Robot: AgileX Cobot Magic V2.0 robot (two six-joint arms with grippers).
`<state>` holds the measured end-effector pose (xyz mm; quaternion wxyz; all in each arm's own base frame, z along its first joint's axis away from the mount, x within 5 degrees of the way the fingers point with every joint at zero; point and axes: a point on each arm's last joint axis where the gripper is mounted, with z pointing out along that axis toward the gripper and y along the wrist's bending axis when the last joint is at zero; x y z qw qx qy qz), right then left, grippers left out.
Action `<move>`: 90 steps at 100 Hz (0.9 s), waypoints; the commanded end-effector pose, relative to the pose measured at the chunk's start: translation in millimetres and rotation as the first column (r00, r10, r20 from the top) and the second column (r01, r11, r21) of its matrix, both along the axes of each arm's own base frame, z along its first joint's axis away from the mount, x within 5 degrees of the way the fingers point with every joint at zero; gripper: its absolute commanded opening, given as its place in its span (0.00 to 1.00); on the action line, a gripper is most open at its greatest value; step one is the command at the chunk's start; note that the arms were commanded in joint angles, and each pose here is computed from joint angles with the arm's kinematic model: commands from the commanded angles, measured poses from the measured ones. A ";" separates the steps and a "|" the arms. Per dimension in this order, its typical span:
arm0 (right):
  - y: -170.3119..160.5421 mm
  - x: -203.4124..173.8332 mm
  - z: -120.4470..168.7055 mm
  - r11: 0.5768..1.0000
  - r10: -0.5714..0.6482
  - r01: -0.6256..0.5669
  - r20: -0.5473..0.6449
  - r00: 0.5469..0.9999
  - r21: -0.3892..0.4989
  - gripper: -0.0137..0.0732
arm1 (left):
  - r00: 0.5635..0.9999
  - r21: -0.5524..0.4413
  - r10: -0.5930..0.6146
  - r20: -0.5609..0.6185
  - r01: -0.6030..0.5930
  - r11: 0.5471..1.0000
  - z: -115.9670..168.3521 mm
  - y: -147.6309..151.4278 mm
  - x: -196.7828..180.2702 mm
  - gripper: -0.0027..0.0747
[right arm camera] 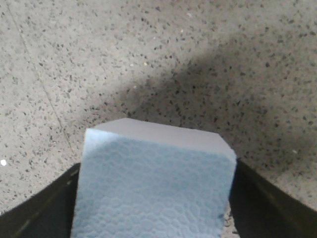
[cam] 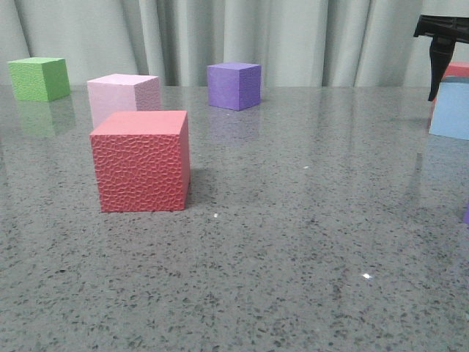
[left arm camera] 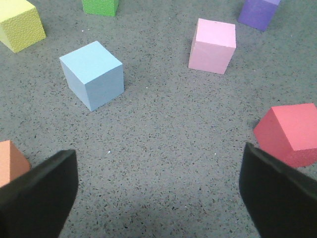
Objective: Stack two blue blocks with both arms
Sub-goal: 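Lower the right gripper onto the light-blue cube and close on it, then carry the light-blue cube with the right gripper and set it down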
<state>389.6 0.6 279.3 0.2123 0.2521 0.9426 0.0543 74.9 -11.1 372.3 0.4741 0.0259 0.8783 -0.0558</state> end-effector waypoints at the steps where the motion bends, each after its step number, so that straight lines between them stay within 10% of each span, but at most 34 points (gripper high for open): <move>1: -2.4 -3.7 27.1 1.000 -0.006 0.006 0.092 0.996 0.000 0.81 | 0.997 -0.023 -0.002 0.077 0.003 1.000 13.3 -1.3 3.3 0.84; 27: -2.2 -4.9 26.4 1.000 -0.007 0.007 0.077 0.997 0.003 0.53 | 0.997 -0.023 -0.002 0.077 0.003 1.000 13.3 -1.3 3.3 0.84; 90: 47.2 -17.1 87.4 0.986 0.157 -0.167 0.231 0.960 0.027 0.53 | 0.997 -0.023 -0.002 0.077 0.003 1.000 13.3 -1.3 3.3 0.84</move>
